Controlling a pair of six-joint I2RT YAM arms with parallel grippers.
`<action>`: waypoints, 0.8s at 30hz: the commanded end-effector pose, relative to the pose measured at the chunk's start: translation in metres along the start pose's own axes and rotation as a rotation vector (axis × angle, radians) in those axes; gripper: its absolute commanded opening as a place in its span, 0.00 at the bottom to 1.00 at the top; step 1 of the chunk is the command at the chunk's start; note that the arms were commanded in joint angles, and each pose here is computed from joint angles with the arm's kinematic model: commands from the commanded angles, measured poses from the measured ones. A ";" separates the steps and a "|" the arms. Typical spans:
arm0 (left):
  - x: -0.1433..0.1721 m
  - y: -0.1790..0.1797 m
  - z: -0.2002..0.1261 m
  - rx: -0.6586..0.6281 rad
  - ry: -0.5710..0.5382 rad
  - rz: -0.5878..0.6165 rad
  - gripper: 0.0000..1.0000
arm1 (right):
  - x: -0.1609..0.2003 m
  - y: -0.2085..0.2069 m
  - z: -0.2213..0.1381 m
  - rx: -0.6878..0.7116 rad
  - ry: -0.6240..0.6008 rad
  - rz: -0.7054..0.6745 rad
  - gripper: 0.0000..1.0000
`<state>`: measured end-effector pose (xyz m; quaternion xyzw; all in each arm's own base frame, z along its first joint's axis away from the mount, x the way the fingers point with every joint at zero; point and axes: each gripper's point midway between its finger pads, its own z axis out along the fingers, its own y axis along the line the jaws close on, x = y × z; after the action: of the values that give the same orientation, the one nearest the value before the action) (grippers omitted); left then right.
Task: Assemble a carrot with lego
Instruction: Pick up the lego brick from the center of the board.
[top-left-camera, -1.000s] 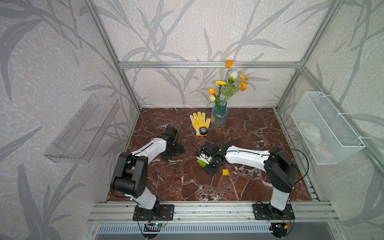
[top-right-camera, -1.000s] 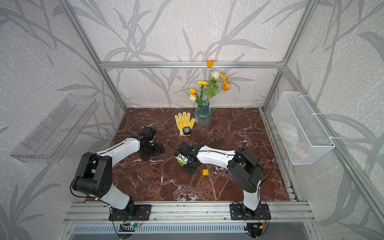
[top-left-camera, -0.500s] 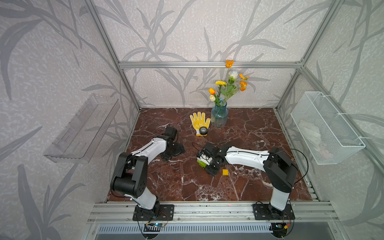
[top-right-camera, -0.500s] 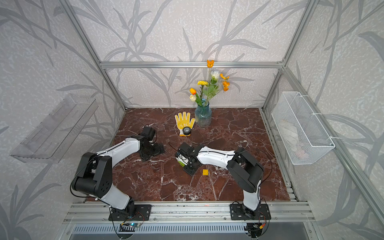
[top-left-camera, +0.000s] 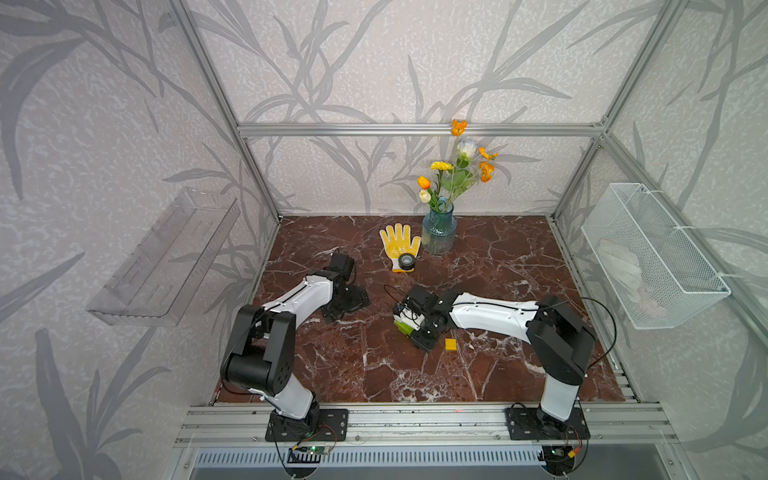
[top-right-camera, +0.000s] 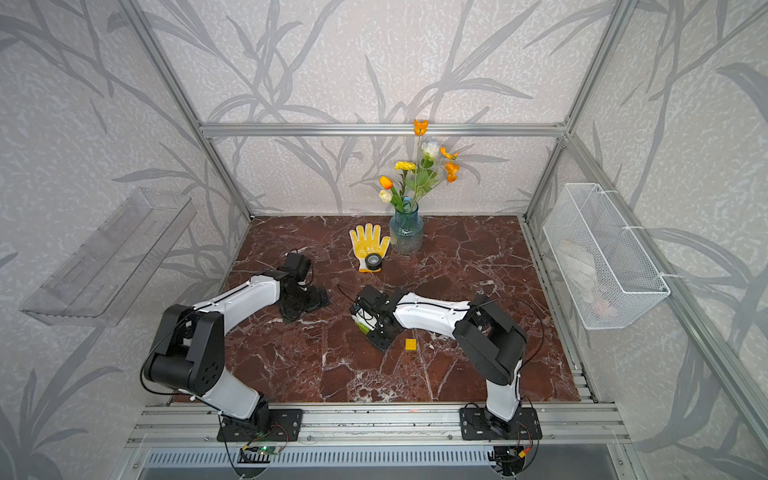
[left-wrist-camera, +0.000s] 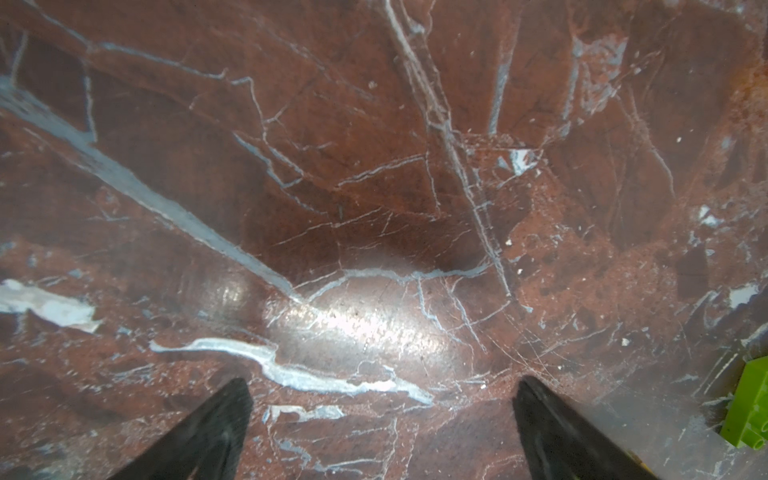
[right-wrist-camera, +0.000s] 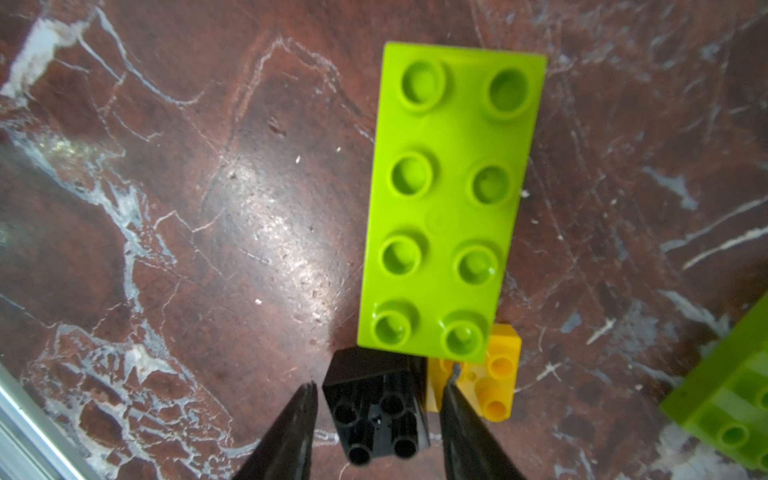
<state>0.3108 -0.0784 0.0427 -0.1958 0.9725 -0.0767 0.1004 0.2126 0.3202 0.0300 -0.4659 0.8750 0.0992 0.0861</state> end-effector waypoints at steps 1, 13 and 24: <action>-0.002 -0.003 -0.003 -0.003 -0.006 0.021 1.00 | 0.025 0.002 0.018 0.005 0.095 -0.005 0.49; -0.004 -0.004 -0.003 -0.001 -0.008 0.020 0.99 | 0.030 -0.004 0.018 0.076 0.093 -0.004 0.35; -0.003 -0.006 -0.004 0.002 -0.008 0.023 1.00 | 0.025 -0.005 -0.006 0.092 0.015 0.032 0.32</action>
<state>0.3104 -0.0803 0.0427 -0.1930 0.9730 -0.0772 0.1001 0.2095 0.3111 0.0306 -0.4562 0.8793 0.0742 0.1146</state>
